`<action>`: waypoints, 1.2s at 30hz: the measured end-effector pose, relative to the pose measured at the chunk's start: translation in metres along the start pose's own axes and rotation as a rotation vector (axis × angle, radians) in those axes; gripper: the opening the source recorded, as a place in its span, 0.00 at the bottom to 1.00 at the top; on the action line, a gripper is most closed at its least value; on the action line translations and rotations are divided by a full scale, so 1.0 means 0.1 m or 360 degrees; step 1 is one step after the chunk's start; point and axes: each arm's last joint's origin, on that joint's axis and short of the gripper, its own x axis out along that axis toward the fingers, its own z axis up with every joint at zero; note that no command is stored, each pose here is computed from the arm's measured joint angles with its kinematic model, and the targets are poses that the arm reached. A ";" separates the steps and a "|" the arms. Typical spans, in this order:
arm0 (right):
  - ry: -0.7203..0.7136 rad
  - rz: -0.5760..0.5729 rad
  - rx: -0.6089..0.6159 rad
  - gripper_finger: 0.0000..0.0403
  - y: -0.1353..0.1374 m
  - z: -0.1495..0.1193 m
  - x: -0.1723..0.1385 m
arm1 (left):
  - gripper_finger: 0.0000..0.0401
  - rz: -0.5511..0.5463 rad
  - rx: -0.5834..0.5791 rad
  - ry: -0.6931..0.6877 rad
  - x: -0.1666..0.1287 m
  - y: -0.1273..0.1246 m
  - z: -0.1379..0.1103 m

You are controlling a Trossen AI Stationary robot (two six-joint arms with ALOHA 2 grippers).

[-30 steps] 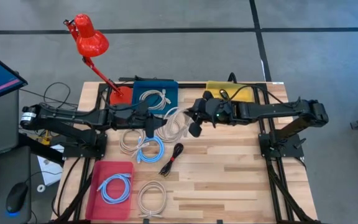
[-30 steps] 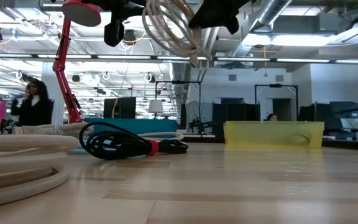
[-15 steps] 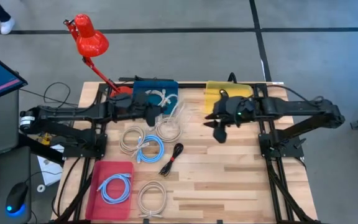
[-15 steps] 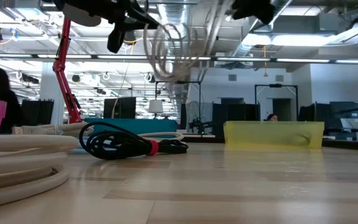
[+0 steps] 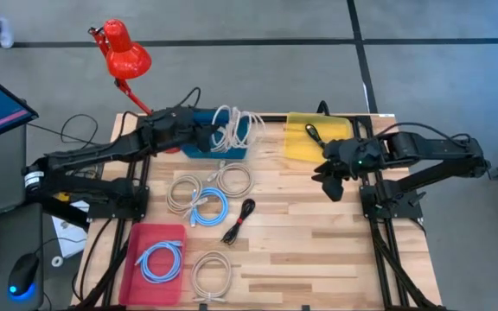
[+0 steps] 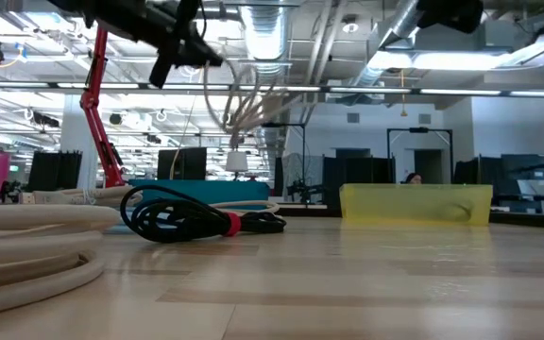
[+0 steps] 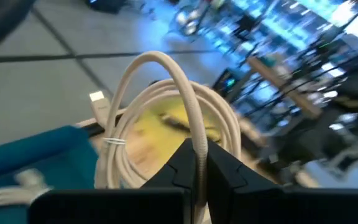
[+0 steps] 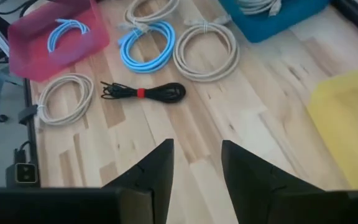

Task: Pick & Place USB Port
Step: Put the brown display cable into the blue bin

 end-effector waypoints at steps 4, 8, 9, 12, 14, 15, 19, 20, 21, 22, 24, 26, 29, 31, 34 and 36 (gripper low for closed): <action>0.0021 0.0013 0.0002 0.30 0.02 -0.03 -0.02 | 0.03 0.0168 0.0028 0.0098 0.01 0.17 -0.03; 0.0035 0.0023 -0.0018 0.29 0.05 -0.05 -0.01 | 0.03 0.0398 0.0152 0.0147 0.00 0.30 -0.05; 0.0037 0.0025 -0.0020 0.29 0.05 -0.05 -0.01 | 0.03 0.0455 0.0186 0.0147 0.00 0.32 -0.05; 0.0048 0.0020 -0.0026 0.29 0.06 -0.05 0.01 | 0.03 0.0595 0.0268 0.0173 -0.01 0.41 -0.05; 0.0047 0.0020 -0.0025 0.29 0.06 -0.05 0.01 | 0.03 0.0645 0.0290 0.0194 0.01 0.47 -0.06; 0.0046 0.0019 -0.0025 0.29 0.06 -0.05 0.01 | 0.03 0.0667 0.0297 0.0210 0.01 0.51 -0.09; 0.0038 0.0003 -0.0025 0.29 0.06 -0.05 0.01 | 0.03 0.0759 0.0269 0.0301 0.02 0.69 -0.27; 0.0032 -0.0005 -0.0026 0.29 0.06 -0.05 0.01 | 0.03 0.0787 0.0250 0.0332 0.01 0.74 -0.33; 0.0026 -0.0016 -0.0025 0.29 0.05 -0.05 0.01 | 0.03 0.0801 0.0238 0.0357 0.00 0.78 -0.39; 0.0022 -0.0022 -0.0024 0.29 0.05 -0.05 0.01 | 0.03 0.0812 0.0227 0.0376 0.00 0.82 -0.44; 0.0017 -0.0030 -0.0022 0.29 0.05 -0.04 0.01 | 0.03 0.0820 0.0190 0.0389 0.00 0.88 -0.55; 0.0014 -0.0039 -0.0013 0.29 0.03 -0.04 0.01 | 0.03 0.0821 0.0154 0.0387 -0.01 0.92 -0.65; 0.0009 -0.0048 0.0000 0.29 0.02 -0.03 0.01 | 0.03 0.0812 0.0106 0.0345 -0.01 0.96 -0.74; 0.0006 -0.0055 0.0007 0.29 0.01 -0.02 0.02 | 0.05 0.0801 0.0076 0.0308 0.00 0.98 -0.77; 0.0004 -0.0060 0.0013 0.29 0.00 -0.01 0.02 | 0.11 0.0791 0.0062 0.0263 0.00 0.98 -0.77; 0.0003 -0.0062 0.0016 0.29 0.00 -0.01 0.02 | 0.15 0.0777 0.0059 0.0223 0.01 0.97 -0.75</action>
